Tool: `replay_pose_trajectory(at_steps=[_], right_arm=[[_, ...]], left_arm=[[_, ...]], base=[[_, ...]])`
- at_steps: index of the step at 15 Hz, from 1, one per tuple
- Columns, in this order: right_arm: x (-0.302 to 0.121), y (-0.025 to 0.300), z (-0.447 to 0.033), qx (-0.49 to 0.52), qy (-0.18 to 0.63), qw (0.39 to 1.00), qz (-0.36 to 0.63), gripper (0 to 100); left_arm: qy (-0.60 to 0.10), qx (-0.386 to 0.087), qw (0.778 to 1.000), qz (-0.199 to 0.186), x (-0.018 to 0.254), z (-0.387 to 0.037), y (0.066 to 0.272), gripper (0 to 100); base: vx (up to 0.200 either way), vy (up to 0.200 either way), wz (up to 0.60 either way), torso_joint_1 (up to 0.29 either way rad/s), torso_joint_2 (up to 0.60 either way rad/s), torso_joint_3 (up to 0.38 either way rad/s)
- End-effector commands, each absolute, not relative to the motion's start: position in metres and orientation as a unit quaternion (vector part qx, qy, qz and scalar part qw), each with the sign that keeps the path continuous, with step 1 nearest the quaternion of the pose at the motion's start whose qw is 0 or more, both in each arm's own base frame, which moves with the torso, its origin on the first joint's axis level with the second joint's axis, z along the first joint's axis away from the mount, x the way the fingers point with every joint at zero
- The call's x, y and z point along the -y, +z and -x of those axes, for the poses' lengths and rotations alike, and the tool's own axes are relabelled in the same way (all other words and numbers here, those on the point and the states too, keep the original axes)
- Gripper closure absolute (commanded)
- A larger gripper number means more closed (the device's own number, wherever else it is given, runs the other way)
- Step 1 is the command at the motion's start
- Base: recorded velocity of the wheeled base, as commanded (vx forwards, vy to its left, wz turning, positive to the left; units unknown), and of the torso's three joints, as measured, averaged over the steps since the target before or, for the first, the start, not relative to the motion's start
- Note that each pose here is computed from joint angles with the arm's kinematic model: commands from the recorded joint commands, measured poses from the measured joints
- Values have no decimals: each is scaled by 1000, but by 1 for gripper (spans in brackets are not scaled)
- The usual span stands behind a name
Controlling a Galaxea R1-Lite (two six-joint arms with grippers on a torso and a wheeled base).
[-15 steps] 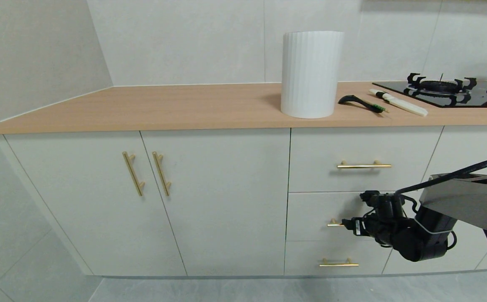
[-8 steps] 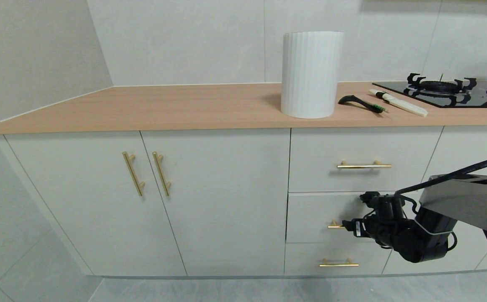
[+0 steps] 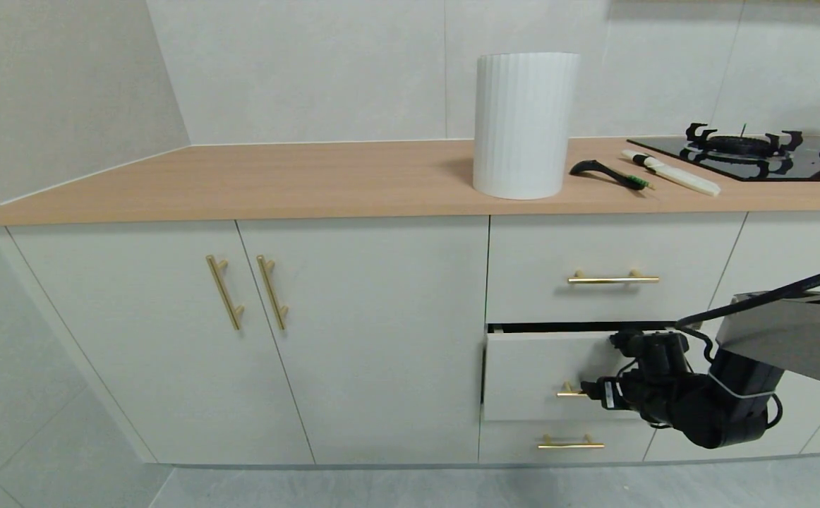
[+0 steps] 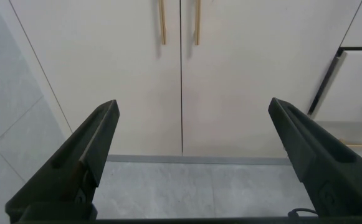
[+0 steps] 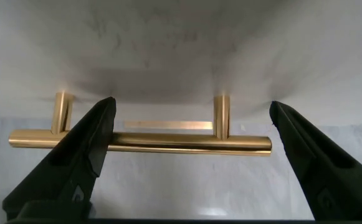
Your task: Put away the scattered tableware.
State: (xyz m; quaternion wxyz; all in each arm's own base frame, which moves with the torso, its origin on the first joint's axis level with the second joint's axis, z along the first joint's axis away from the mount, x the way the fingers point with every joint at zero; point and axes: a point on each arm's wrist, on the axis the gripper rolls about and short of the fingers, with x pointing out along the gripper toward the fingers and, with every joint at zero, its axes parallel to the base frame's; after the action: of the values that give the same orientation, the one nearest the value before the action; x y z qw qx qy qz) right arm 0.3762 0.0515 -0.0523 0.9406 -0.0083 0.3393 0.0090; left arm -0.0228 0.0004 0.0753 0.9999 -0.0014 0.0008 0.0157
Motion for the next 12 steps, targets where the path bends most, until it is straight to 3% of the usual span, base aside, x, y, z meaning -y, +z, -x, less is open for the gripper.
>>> replay_pose_trajectory(at_steps=[1, 7, 12], right_arm=[[-53, -16, -360, -341, 28, 939, 25, 0], [-71, 86, -315, -306, 109, 945, 24, 0], [-72, 92, -325, -255, 95, 962, -12, 0]], left_arm=[[16, -1, 1000, 2, 0, 23, 75, 0], [16, -1, 1000, 2, 0, 23, 75, 0], [16, -1, 1000, 2, 0, 23, 75, 0]], base=[[0, 0, 0, 0, 0, 0], [0, 0, 0, 0, 0, 0], [0, 0, 0, 0, 0, 0]])
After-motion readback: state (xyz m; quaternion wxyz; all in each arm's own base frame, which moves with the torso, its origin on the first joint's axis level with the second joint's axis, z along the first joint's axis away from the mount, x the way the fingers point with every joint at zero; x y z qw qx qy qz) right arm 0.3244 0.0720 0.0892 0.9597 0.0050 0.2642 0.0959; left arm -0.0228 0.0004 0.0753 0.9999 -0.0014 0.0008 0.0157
